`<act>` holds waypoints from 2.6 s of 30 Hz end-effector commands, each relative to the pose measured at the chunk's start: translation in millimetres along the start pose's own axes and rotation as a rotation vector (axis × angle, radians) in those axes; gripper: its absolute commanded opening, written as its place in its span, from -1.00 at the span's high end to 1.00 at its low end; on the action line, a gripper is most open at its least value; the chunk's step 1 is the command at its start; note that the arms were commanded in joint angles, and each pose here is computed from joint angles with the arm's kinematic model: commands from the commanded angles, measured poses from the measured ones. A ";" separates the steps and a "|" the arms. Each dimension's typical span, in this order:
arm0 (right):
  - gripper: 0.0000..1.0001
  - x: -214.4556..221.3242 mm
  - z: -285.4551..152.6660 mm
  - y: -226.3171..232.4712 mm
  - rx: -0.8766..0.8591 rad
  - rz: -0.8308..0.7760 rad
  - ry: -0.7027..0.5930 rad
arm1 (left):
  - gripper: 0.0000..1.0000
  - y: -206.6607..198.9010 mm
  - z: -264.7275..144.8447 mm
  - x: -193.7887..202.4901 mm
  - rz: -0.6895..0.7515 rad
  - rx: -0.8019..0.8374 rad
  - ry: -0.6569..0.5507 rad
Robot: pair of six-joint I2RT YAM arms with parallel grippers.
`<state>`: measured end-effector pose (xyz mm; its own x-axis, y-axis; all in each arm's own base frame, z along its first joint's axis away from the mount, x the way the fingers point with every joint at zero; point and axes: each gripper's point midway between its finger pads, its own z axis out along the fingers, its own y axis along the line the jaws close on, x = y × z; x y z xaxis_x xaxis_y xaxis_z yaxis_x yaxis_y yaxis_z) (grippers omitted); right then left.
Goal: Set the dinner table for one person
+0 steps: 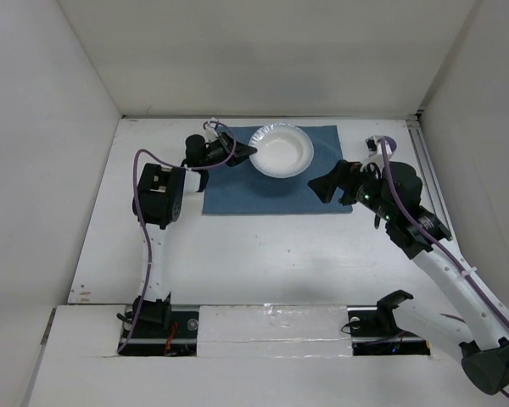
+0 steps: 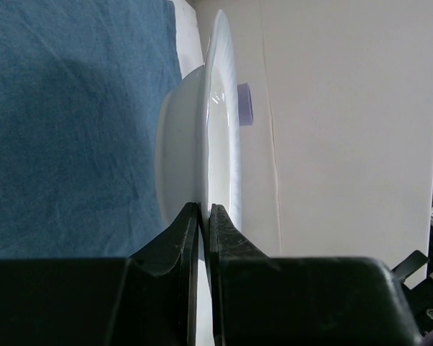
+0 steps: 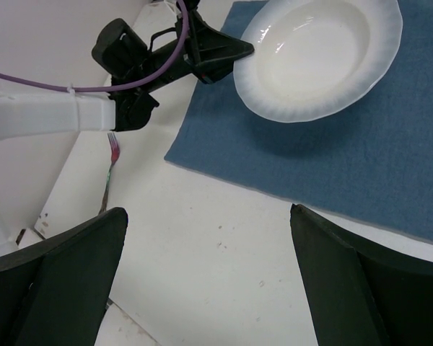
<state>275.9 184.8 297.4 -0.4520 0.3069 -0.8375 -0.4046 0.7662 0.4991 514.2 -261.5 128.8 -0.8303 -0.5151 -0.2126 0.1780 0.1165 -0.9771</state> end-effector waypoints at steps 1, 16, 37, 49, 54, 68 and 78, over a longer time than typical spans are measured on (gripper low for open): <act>-1.00 -3.1 2.3 1.1 -0.016 -0.012 -0.016 | 1.00 -44.7 1.0 -2.2 0.145 0.126 0.003; -1.00 -0.9 3.0 -3.7 -0.004 -0.008 -0.013 | 0.85 2.0 2.2 2.7 0.085 0.025 -0.004; -1.00 -11.9 18.4 -23.3 0.093 0.041 -0.039 | -1.00 10.4 -37.8 -20.8 0.091 -0.462 -0.179; -1.00 -92.1 48.0 -116.8 0.495 0.042 -0.116 | -1.00 -51.5 -93.4 -67.7 0.285 -0.831 -0.343; -1.00 -122.4 23.5 -224.4 0.934 0.166 -0.183 | -1.00 -117.4 -146.7 -84.2 0.316 -0.972 -0.520; -0.65 -105.6 40.8 -383.3 1.105 0.325 -0.097 | -1.00 -177.4 -246.8 -29.6 0.481 -0.900 -0.448; -0.17 -73.9 63.4 -417.9 1.069 0.373 -0.009 | -1.00 -141.2 -267.8 -12.4 0.526 -0.971 -0.438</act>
<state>512.7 -127.4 112.9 -0.4221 0.6220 -0.6595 0.6844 0.6957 0.2181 356.1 -45.8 246.4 -0.5475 -0.4627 -0.6972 -0.2518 0.8857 -0.3900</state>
